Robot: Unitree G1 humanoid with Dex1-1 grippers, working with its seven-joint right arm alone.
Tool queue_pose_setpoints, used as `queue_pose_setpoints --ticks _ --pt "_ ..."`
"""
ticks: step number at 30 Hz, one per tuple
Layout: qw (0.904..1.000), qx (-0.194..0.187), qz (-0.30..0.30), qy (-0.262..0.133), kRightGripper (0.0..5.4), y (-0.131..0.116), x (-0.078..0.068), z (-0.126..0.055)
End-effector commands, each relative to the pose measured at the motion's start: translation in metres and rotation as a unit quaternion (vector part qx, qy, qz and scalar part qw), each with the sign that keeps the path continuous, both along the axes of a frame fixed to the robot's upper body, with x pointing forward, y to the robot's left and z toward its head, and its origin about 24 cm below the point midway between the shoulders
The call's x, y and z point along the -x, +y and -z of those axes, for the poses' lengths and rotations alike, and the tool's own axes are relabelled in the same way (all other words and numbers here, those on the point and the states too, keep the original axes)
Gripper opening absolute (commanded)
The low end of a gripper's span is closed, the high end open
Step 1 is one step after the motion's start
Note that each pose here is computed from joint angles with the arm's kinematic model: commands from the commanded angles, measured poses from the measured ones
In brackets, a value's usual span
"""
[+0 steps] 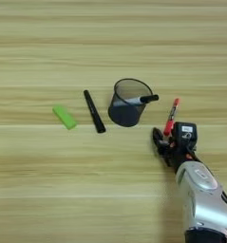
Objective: Move the objects on the table
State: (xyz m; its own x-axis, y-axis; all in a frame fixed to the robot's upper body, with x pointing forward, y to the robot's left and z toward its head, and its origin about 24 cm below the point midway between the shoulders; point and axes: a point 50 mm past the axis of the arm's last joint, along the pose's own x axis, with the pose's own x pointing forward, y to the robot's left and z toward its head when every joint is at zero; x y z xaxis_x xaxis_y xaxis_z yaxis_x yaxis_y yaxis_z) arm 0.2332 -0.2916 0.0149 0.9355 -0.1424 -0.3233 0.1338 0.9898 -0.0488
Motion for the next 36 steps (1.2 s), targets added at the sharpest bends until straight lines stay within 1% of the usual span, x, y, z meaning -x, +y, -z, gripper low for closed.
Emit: queue_pose_setpoints --ticks 1,3,7,15,23,27,29,33,36 --pt "0.9988 0.043 0.019 -0.014 1.92 -0.007 -0.010 -0.012" --pt "0.9984 0.051 0.023 -0.011 1.66 -0.008 -0.012 -0.012" --pt "0.9977 0.060 0.031 -0.007 1.29 -0.010 -0.016 -0.011" --pt "0.9974 0.061 0.039 -0.002 0.57 -0.014 -0.021 -0.009" --pt "0.9984 0.047 0.033 -0.004 0.56 -0.009 -0.022 -0.007" --pt "0.9989 0.038 0.025 -0.012 0.56 -0.004 -0.023 -0.007" --pt "0.9990 0.033 0.022 -0.022 0.56 -0.001 -0.024 -0.009" --pt "0.9971 0.040 0.030 -0.056 0.56 0.000 -0.027 -0.020" --pt "0.9947 0.032 0.044 -0.087 0.56 0.003 -0.029 -0.027"
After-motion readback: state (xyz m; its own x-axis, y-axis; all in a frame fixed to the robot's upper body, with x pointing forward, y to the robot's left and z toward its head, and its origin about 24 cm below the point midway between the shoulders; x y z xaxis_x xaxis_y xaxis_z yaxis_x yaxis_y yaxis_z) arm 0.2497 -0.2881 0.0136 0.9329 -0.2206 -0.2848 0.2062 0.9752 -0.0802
